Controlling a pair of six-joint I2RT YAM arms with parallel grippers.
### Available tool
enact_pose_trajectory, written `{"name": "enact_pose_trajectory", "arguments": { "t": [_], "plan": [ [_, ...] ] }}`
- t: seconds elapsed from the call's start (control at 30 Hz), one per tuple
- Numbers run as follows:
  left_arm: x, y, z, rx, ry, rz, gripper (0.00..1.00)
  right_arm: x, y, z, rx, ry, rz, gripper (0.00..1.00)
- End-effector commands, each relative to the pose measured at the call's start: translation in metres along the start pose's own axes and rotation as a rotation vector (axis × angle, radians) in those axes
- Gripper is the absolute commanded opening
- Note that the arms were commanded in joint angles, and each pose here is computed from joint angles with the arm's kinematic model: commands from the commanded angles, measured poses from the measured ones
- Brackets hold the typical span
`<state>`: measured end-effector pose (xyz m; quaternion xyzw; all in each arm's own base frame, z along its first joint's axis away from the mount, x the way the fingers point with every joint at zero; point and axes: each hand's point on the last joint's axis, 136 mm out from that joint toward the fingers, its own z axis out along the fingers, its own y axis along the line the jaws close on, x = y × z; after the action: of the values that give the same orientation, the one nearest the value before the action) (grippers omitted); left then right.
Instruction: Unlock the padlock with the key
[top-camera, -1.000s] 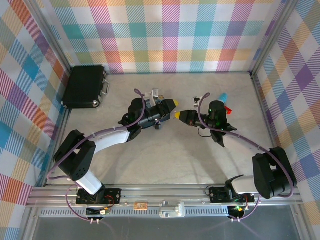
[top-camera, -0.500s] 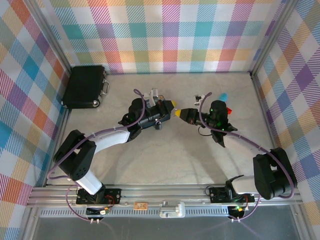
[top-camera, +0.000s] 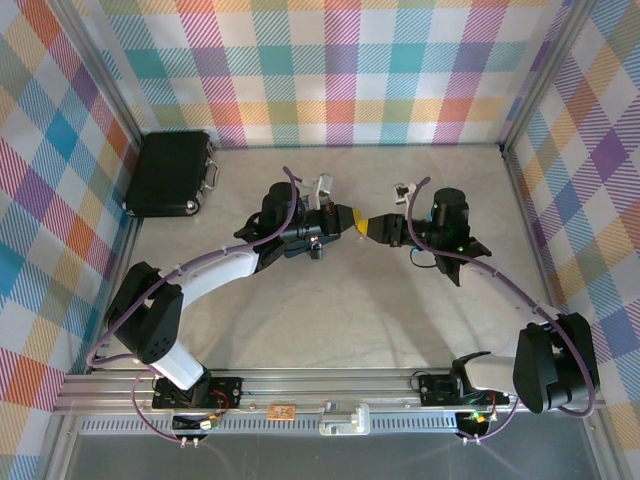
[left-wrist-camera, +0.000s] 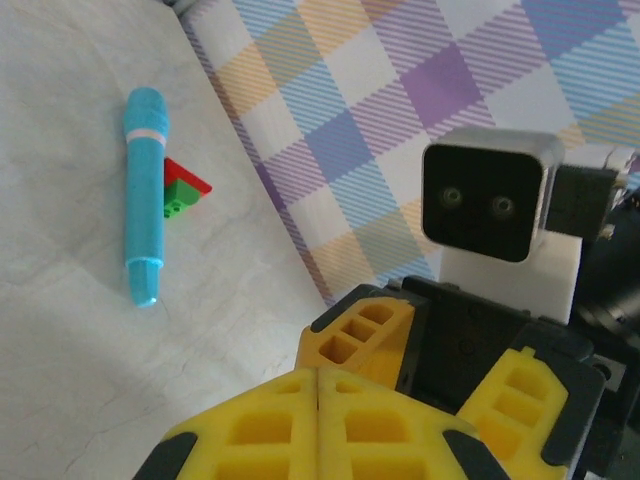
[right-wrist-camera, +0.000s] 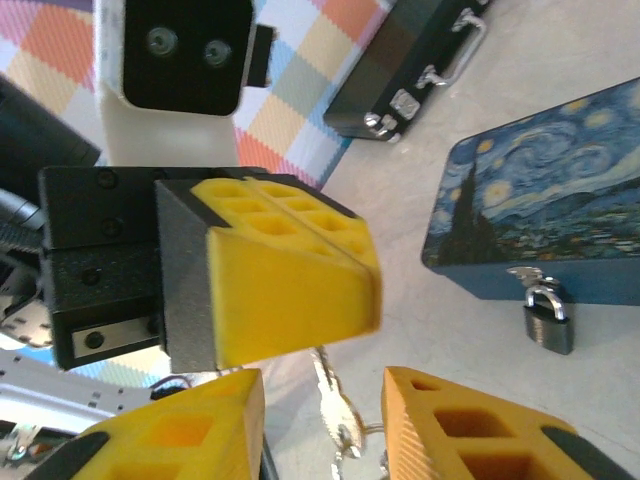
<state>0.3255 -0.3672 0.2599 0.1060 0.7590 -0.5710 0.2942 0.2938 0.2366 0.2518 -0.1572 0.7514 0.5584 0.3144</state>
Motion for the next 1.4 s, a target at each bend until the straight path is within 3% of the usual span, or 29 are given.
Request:
{"name": "enact_pose_trajectory", "arguments": {
  "t": [0.0, 0.2, 0.43, 0.77, 0.97, 1.37],
  "plan": [
    [-0.007, -0.022, -0.009, 0.047, 0.006, 0.064, 0.0, 0.004, 0.014, 0.002, -0.095, 0.034, -0.033, 0.33],
    [-0.01, -0.021, -0.009, 0.041, -0.01, 0.063, 0.0, 0.015, 0.013, 0.005, -0.113, 0.057, 0.002, 0.32],
    [-0.013, -0.029, -0.008, 0.08, -0.014, 0.057, 0.0, 0.019, 0.005, 0.006, -0.082, 0.042, 0.014, 0.42],
    [-0.015, -0.029, -0.011, 0.072, -0.037, 0.053, 0.0, 0.017, 0.008, 0.009, -0.107, 0.049, 0.018, 0.25],
    [-0.017, -0.031, -0.012, 0.074, -0.045, 0.05, 0.0, 0.019, 0.006, 0.011, -0.108, 0.048, 0.028, 0.3],
    [-0.022, -0.032, -0.018, 0.064, -0.075, 0.056, 0.0, 0.023, 0.002, 0.012, -0.092, 0.051, 0.048, 0.27]
  ]
}}
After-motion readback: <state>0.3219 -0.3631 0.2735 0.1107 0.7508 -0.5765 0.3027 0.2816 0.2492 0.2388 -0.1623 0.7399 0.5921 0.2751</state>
